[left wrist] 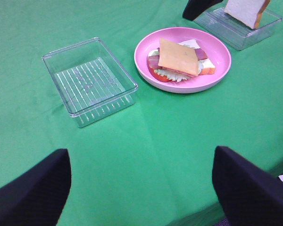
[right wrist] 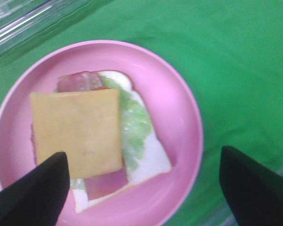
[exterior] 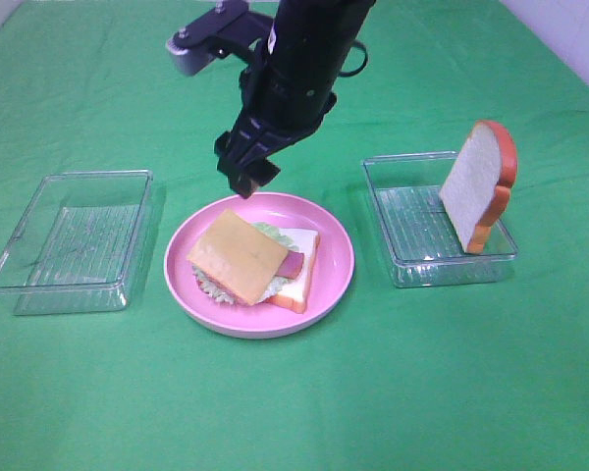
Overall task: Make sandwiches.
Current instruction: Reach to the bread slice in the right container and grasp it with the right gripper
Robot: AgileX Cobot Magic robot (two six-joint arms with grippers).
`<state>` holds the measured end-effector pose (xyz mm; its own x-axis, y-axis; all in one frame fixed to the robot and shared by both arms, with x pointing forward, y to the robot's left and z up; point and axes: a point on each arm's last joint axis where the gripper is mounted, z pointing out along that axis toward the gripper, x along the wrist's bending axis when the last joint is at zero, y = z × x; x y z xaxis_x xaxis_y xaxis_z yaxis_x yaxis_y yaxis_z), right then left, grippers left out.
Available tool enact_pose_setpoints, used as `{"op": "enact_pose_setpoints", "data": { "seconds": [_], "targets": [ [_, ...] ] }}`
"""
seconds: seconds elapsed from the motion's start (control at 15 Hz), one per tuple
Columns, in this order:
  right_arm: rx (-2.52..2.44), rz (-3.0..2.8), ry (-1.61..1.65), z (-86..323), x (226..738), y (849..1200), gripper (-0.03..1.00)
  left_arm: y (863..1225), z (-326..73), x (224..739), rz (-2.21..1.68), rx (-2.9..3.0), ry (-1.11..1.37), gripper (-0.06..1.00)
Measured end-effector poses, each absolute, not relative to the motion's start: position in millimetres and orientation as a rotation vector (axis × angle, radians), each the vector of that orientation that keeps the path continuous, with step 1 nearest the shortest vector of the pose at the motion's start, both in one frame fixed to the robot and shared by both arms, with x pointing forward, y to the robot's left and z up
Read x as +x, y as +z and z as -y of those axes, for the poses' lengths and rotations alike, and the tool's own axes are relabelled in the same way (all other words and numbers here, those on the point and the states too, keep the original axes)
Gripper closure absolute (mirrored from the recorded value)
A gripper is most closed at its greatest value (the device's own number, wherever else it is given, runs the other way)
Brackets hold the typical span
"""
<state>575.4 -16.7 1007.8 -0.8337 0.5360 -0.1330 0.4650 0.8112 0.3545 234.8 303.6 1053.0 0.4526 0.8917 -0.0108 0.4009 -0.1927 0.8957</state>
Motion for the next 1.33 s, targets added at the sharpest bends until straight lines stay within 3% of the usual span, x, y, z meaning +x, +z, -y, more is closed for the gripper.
{"op": "enact_pose_setpoints", "data": {
  "seconds": [0.2, 0.33, 0.6, 0.73, 0.93, 1.2, 1.33],
  "targets": [
    [1.007, -2.622, 0.438, 56, 587, 1042, 0.15, 1053, -304, 235, -1.105, 1.786, 0.672, 0.17],
    [1.26, -2.508, 0.404, 105, 602, 1061, 0.15, 1053, -304, 235, -1.105, 1.786, 0.672, 0.17],
    [1.606, -2.373, 0.327, 175, 621, 1065, 0.15, 1053, -304, 235, -1.105, 1.786, 0.672, 0.17],
    [1.686, -2.339, 0.344, 191, 626, 1065, 0.15, 1053, -304, 235, -1.105, 1.786, 0.672, 0.17],
    [1.875, -2.331, 0.33, 216, 631, 1053, 0.15, 1053, -304, 235, -1.105, 1.786, 0.672, 0.17],
    [2.016, -2.402, 0.226, 220, 645, 1006, 0.16, 1053, -304, 235, -1.105, 1.786, 0.672, 0.17],
    [2.045, -2.433, 0.191, 218, 648, 989, 0.26, 1053, -304, 235, -1.105, 1.786, 0.672, 0.17]
  ]
}}
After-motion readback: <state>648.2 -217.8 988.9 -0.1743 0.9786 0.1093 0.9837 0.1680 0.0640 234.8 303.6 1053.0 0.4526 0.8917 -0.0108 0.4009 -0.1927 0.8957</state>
